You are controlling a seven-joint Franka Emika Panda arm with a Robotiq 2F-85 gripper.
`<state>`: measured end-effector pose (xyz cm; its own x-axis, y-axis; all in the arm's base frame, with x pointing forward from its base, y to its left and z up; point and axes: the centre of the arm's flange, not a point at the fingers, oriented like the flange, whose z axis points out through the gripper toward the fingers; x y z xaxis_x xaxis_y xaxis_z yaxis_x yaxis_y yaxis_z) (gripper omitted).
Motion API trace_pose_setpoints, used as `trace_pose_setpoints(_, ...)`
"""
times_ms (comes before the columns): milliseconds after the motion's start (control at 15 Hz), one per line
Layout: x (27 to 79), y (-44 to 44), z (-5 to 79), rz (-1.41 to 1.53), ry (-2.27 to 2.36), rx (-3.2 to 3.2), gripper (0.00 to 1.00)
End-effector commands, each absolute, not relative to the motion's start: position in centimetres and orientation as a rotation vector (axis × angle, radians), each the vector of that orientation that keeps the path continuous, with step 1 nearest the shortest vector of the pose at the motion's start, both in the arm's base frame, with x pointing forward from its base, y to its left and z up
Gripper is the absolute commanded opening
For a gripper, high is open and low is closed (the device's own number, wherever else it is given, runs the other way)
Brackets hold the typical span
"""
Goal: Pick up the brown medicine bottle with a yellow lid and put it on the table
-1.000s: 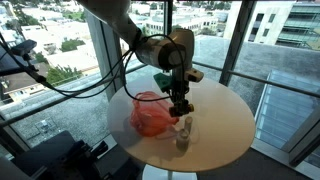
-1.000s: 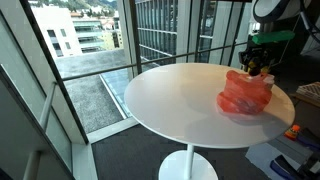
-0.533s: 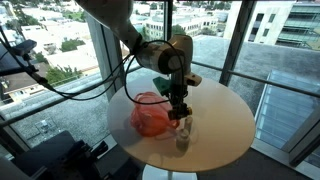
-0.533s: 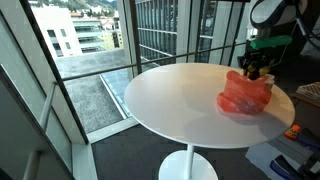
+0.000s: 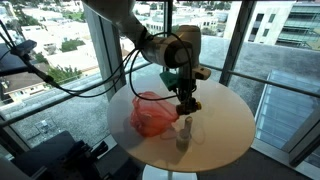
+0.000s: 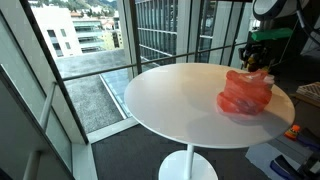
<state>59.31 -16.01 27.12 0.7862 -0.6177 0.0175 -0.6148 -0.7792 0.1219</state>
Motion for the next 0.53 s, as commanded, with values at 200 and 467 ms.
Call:
trace_pose_setpoints(200,59.4,-20.3,30.3,0.045,-1.095,2.828,0.28)
trace_pose_setpoints(467,58.7,-23.6,30.9,0.062,-1.166,2.788,0.28)
